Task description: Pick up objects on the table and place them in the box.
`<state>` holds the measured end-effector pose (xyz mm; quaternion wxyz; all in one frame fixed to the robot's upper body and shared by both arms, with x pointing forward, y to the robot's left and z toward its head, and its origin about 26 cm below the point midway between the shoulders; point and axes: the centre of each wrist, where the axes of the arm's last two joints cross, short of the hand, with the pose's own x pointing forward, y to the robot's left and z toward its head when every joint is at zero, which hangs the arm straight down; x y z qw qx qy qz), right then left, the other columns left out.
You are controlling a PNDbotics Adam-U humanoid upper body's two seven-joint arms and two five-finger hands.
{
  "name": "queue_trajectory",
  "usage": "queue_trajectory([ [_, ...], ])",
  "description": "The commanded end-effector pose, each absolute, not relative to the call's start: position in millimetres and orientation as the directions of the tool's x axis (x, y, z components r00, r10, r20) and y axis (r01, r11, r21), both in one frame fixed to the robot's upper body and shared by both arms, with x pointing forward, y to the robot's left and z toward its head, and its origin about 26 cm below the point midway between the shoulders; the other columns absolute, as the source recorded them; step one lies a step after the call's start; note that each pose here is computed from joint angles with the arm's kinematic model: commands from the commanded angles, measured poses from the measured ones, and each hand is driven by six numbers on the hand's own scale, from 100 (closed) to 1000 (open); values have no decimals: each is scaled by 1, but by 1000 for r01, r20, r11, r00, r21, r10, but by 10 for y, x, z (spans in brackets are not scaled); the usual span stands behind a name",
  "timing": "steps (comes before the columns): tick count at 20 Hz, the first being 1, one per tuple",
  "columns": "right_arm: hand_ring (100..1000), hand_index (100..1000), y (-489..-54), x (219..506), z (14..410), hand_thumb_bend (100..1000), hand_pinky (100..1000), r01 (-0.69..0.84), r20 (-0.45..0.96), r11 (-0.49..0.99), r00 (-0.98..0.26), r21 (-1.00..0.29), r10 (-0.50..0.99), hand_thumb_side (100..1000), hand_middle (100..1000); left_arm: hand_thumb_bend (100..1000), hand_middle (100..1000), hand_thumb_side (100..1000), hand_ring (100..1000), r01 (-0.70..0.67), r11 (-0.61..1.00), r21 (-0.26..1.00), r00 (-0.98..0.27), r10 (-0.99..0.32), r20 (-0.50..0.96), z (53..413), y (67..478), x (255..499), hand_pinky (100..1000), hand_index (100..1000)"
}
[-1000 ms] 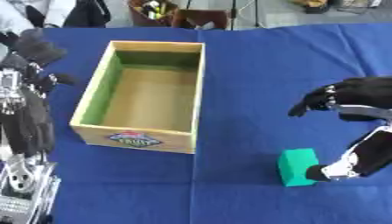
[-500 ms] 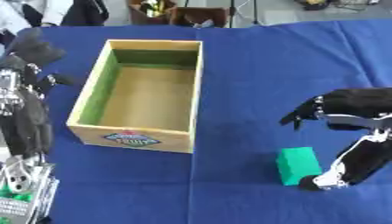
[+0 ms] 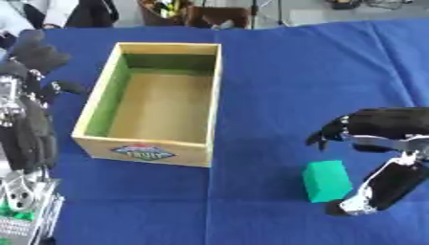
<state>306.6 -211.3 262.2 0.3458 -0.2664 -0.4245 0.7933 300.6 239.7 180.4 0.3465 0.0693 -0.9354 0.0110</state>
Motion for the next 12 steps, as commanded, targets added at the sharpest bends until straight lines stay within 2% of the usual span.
queue_trajectory([
  [1, 934, 955, -2149, 3099, 2637, 531, 913, -316, -159, -414, -599, -854, 785, 618, 780, 100, 872, 976, 758, -131, 991, 39, -770, -127, 625, 1885, 2403, 2990, 491, 731],
  [12, 931, 926, -2203, 3182, 2531, 473, 909, -349, -159, -416, -574, -839, 803, 600, 777, 100, 874, 977, 759, -129, 991, 39, -770, -125, 625, 1887, 2399, 2991, 491, 731],
])
